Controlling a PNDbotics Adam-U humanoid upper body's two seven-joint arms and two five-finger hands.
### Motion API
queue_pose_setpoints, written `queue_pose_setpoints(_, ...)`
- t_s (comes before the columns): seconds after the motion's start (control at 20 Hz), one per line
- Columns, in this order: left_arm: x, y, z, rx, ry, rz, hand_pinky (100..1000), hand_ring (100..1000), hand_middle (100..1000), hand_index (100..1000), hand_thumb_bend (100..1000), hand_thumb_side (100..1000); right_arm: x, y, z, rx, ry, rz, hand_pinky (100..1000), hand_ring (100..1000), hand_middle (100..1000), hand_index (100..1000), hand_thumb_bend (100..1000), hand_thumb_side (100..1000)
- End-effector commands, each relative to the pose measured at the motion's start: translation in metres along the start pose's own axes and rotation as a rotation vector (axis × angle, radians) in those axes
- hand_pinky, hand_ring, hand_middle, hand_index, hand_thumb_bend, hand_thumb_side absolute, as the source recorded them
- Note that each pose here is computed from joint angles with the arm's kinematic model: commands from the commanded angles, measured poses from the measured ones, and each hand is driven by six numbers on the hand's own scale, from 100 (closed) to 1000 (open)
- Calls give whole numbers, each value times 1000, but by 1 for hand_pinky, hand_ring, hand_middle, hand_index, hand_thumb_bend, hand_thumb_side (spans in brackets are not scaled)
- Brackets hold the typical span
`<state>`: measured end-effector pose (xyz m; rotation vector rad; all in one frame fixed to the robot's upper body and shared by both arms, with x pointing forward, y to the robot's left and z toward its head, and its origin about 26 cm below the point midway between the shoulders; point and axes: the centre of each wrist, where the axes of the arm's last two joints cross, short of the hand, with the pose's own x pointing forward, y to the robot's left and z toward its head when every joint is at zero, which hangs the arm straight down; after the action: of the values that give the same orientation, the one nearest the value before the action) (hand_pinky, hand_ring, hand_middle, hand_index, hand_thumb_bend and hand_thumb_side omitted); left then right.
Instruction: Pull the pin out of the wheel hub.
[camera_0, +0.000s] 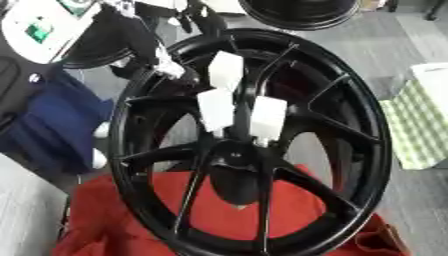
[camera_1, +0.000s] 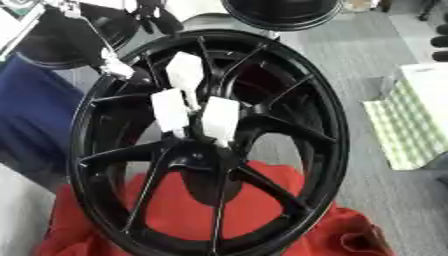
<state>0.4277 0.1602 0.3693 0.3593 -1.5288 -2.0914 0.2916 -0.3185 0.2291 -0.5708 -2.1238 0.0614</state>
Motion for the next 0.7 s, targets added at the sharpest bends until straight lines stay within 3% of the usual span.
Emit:
queue_pose_setpoints(0.05, 7, 18, 11, 49, 20, -35, 881, 926, 864, 955, 417, 399, 7, -2, -2, 4, -27, -4, 680, 696, 632, 715, 100, 692)
queue_pose_setpoints(0.7, 14, 18, -2, 42, 1, 25, 861, 911, 856, 919, 378, 379, 7, 0, -3, -8, -28, -19, 679, 696, 632, 714, 100, 701)
